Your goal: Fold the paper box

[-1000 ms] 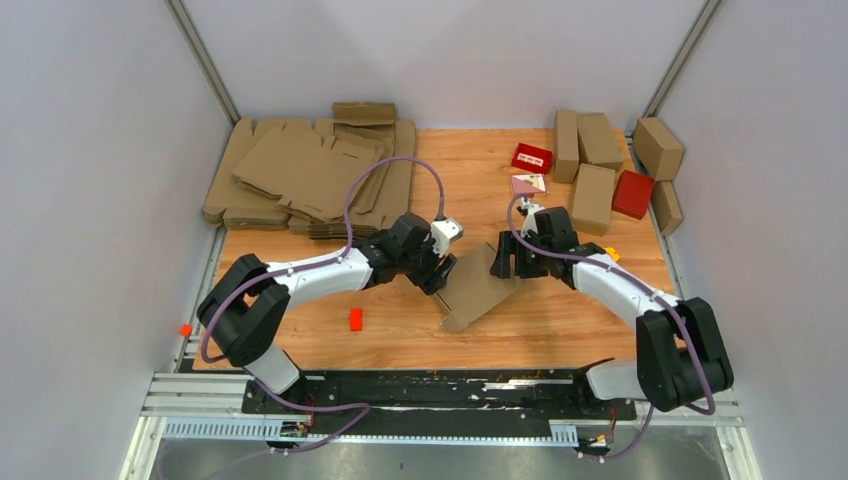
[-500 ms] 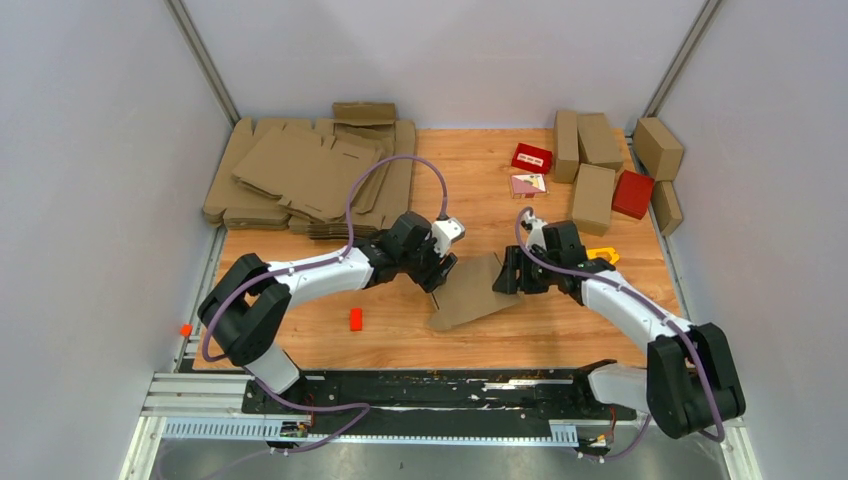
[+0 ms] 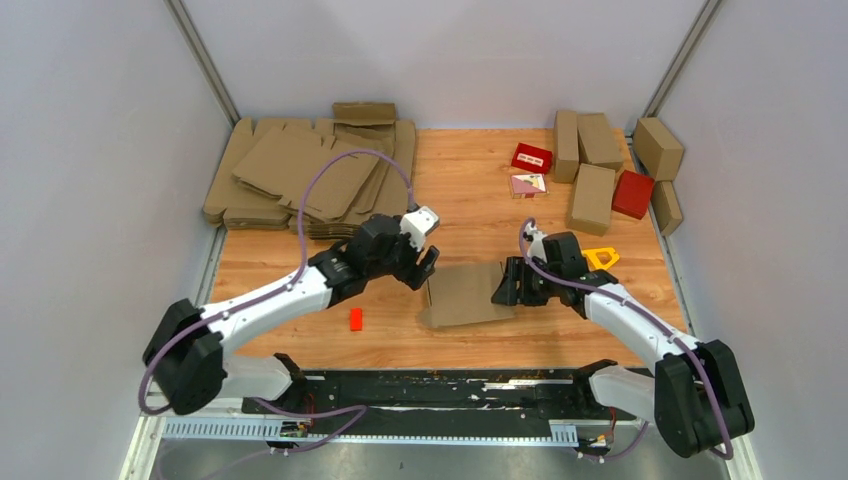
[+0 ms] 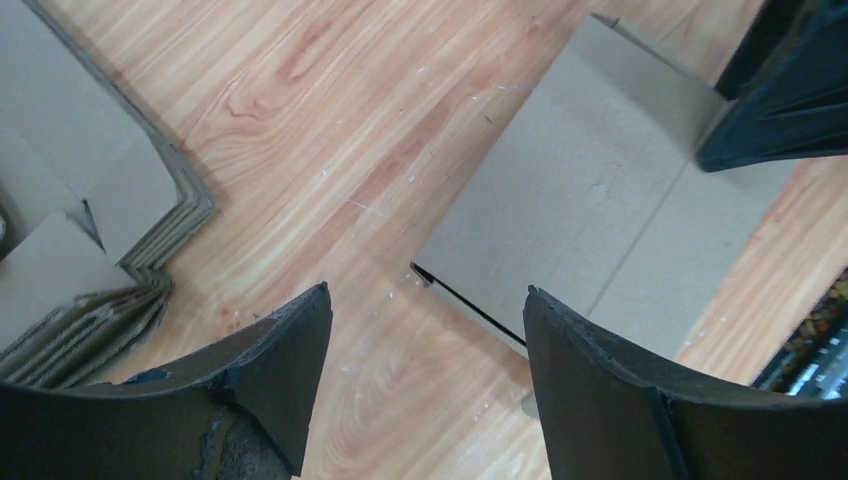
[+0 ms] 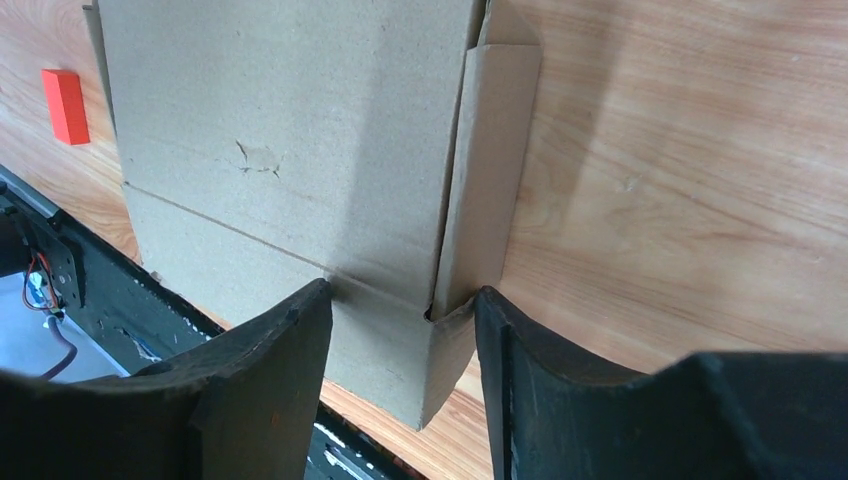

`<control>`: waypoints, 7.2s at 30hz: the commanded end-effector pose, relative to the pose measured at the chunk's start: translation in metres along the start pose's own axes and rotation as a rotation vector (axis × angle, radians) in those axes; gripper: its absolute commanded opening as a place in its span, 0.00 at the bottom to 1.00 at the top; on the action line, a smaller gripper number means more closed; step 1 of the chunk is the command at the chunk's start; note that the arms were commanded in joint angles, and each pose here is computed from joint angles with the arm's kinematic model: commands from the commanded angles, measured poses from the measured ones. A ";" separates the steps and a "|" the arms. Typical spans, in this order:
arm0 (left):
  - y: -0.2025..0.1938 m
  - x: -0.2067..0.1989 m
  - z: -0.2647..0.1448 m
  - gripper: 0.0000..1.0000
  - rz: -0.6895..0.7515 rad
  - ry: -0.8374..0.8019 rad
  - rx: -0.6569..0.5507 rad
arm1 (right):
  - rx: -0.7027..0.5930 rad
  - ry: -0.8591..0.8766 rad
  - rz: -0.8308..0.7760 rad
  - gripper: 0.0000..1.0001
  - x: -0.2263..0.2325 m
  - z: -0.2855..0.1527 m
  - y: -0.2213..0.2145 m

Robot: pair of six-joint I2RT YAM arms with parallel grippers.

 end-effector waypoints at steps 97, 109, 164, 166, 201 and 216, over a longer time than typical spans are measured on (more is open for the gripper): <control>-0.107 -0.049 -0.041 0.00 -0.546 -0.213 -0.081 | 0.022 0.144 0.036 0.21 0.003 0.050 0.036; -0.094 -0.060 -0.019 0.00 -0.489 -0.242 -0.174 | 0.055 0.183 0.078 0.18 -0.003 0.061 0.026; -0.054 -0.076 0.036 0.51 -0.497 -0.197 -0.039 | -0.157 0.364 -0.039 0.69 0.074 -0.021 0.047; -0.054 -0.079 0.036 0.51 -0.511 -0.216 -0.041 | -0.168 0.374 -0.045 0.77 0.078 -0.026 0.050; -0.056 -0.078 0.020 0.55 -0.885 -0.119 -0.225 | -0.034 -0.087 -0.208 1.00 0.121 -0.050 -0.017; -0.037 -0.078 0.016 0.54 -1.009 -0.077 -0.325 | -0.101 -0.202 -0.173 0.93 0.131 -0.031 -0.014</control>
Point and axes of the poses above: each gripper's point midway between its finger pads, its own z axis out along the fingers, its own x axis along the line the jaws close on, y = z × x, the point moved 1 cm from there along -z, back along the fingers, and after that the axes turned 3 degrees about -z, right-handed, at the moved point
